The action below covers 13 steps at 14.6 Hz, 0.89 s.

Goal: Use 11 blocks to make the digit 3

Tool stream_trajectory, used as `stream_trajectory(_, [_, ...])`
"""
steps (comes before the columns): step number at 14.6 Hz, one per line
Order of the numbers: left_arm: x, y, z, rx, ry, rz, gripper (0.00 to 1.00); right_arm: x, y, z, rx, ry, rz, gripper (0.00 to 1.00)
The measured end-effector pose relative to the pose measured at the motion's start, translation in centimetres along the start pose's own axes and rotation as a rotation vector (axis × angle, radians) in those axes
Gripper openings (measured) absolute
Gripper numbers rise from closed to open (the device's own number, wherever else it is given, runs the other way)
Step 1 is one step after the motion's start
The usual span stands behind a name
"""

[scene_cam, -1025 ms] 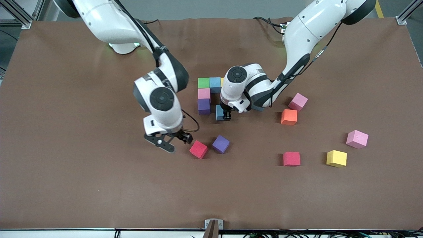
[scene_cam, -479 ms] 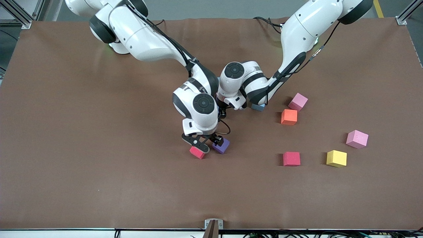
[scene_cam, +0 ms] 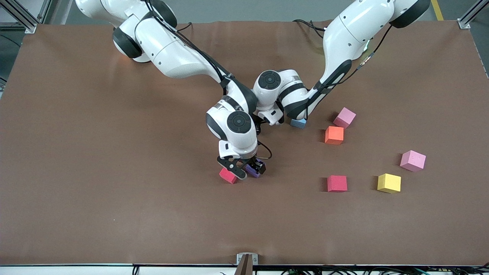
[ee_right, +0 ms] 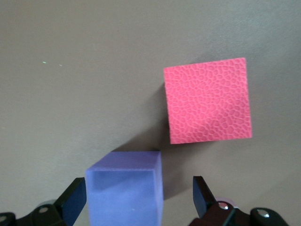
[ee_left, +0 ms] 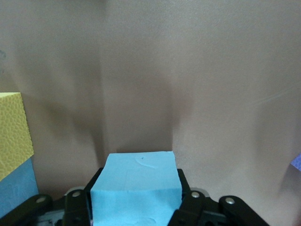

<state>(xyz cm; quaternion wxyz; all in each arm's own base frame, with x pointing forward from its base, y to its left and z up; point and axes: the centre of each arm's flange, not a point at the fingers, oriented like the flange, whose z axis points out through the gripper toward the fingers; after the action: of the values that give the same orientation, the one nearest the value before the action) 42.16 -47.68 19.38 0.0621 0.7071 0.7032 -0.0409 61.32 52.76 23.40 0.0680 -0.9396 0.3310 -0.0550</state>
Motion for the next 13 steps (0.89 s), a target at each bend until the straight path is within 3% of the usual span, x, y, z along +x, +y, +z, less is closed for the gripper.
stream_trajectory(5, [0.2, 0.0, 0.1, 0.002, 0.004, -0.001, 0.65, -0.1, -0.2, 1.1, 0.037, -0.013, 0.026, 1.0])
stream_trajectory(9, [0.9, 0.8, -0.2, -0.003, 0.024, 0.006, 0.99, -0.3, 0.1, 2.3, 0.031, -0.017, 0.025, 0.98])
stream_trajectory(11, [1.2, 1.1, -0.8, -0.01, 0.051, 0.015, 1.0, -0.3, 0.1, 2.5, 0.027, -0.018, 0.025, 0.93])
stream_trajectory(13, [1.5, 1.6, -1.6, -0.02, 0.077, 0.03, 1.0, -0.2, 0.1, 2.3, 0.018, -0.019, 0.027, 0.73])
